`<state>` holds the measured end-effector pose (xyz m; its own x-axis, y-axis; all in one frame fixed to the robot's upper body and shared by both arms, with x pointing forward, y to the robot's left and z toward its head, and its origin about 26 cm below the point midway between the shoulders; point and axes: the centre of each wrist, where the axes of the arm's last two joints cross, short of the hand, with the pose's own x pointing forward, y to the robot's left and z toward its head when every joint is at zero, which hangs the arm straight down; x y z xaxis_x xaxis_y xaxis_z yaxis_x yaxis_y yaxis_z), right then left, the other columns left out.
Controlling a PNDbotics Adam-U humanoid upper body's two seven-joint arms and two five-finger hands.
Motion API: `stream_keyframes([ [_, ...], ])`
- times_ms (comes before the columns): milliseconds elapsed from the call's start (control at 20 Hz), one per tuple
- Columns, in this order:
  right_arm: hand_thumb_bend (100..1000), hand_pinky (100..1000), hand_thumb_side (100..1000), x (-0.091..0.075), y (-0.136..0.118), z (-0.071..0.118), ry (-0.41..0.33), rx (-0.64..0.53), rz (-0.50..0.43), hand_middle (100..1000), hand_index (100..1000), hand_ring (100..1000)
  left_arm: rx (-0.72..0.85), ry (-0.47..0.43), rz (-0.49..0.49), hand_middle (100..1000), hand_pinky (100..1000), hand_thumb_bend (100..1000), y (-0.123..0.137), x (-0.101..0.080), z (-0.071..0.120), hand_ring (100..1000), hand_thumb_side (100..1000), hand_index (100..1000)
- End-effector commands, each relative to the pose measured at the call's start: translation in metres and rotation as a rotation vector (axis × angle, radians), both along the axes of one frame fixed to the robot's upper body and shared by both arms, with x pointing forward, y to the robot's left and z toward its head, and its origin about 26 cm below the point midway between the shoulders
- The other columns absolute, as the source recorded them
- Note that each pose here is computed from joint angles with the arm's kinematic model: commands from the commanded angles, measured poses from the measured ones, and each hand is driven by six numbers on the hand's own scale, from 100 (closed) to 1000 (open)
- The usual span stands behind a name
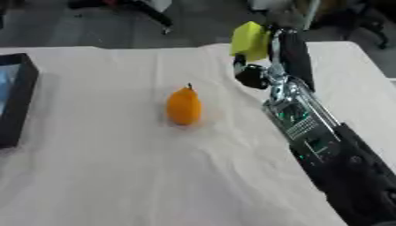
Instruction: Pick up the objects with one hand, pass them to the other hand, and then place them into the box on the other side of the table.
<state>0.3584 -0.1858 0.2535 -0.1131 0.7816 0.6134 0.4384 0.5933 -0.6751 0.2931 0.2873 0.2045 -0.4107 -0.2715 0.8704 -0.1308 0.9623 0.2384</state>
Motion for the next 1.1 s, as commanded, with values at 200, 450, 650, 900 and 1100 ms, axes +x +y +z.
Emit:
stream_keyframes([
  [200,100,787,150,-0.012,0.016,0.007,-0.070,0.097,-0.118,575,585,649,0.083,-0.032,-0.034,870,1000,100,0.005,-0.001,0.018,842,623,759],
  [450,100,788,172,-0.027,0.032,0.005,-0.088,0.144,-0.054,571,568,645,0.142,-0.020,-0.067,869,1000,100,0.007,-0.001,0.024,842,613,761],
  [650,100,787,182,-0.039,0.042,0.004,-0.083,0.172,0.009,570,565,644,0.219,-0.010,-0.095,869,1000,100,0.010,-0.002,0.032,841,584,763],
  [900,100,792,183,-0.050,0.048,0.004,-0.089,0.214,0.079,570,563,651,0.342,-0.008,-0.141,870,1000,100,0.011,-0.001,0.047,842,527,768],
  [1100,100,792,178,-0.052,0.053,-0.001,-0.077,0.240,0.106,570,562,650,0.433,0.005,-0.182,872,1000,100,0.008,-0.001,0.062,842,519,773],
])
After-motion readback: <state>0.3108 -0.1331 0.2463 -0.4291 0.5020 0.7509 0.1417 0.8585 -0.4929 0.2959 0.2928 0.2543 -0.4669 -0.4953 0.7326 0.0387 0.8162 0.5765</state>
